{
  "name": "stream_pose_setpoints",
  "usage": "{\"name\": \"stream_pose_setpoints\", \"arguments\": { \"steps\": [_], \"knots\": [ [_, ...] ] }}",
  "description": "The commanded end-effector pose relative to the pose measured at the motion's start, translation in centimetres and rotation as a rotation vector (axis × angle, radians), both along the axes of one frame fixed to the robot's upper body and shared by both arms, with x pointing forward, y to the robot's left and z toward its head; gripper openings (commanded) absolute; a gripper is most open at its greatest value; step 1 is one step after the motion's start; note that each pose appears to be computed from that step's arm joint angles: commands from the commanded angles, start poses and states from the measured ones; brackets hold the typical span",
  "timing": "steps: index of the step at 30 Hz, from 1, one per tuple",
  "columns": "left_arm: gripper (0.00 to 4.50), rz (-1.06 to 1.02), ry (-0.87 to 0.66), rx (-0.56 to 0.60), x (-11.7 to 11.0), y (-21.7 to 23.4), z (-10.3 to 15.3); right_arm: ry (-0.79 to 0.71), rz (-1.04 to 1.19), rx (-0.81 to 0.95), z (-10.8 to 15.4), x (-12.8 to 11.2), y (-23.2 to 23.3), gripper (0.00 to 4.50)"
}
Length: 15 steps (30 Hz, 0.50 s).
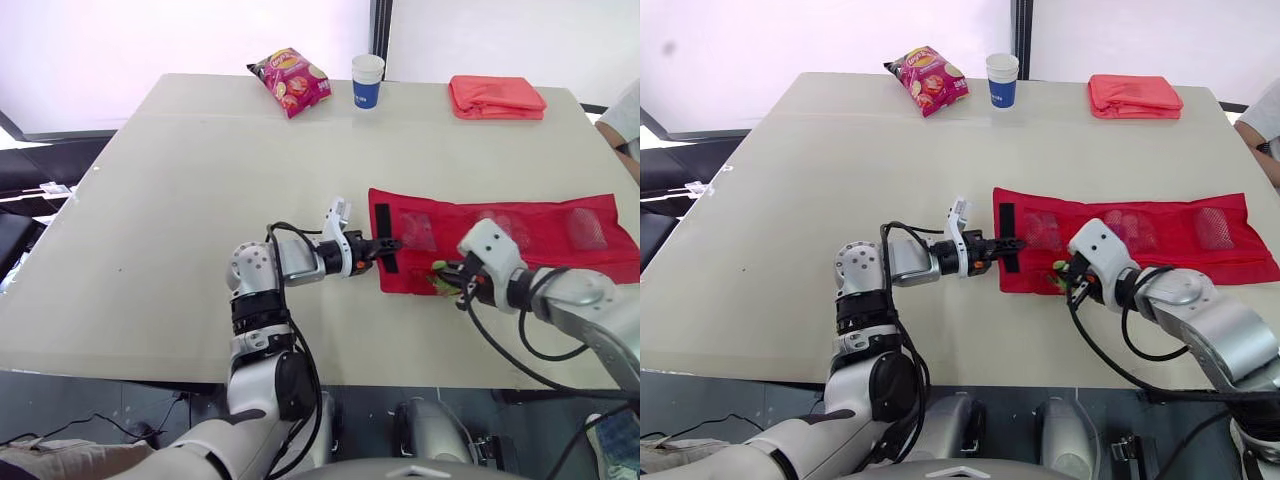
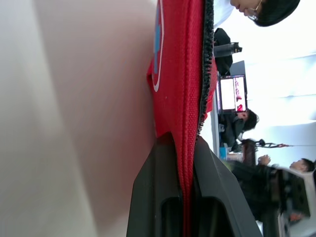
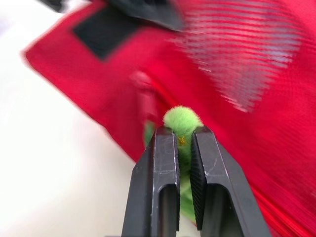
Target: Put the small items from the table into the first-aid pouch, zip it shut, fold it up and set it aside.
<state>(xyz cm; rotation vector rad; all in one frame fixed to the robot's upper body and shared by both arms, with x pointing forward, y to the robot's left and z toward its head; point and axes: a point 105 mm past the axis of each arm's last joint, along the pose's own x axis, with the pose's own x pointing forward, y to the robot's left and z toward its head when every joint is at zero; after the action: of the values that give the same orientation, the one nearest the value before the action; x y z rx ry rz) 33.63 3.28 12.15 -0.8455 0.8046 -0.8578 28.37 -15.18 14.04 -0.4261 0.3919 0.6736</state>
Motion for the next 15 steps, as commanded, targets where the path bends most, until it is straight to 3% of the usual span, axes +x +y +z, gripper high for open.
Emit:
{"name": "stream_pose_setpoints", "arguments": {
  "steps": [1,8,15],
  "knots": [
    [0.00,0.076,-0.070,0.026,1.0,3.1,0.7,-0.136,-0.210,-0.090,2.5,1.0,-4.8,0.06],
    [0.00,0.152,-0.095,0.132,1.9,8.6,0.1,-0.290,-0.493,-0.287,4.1,1.7,-11.6,0.06],
    [0.00,0.342,-0.138,0.320,4.5,17.7,-0.6,-0.430,-0.702,-0.454,5.9,1.5,-16.5,0.06]
  ]
}}
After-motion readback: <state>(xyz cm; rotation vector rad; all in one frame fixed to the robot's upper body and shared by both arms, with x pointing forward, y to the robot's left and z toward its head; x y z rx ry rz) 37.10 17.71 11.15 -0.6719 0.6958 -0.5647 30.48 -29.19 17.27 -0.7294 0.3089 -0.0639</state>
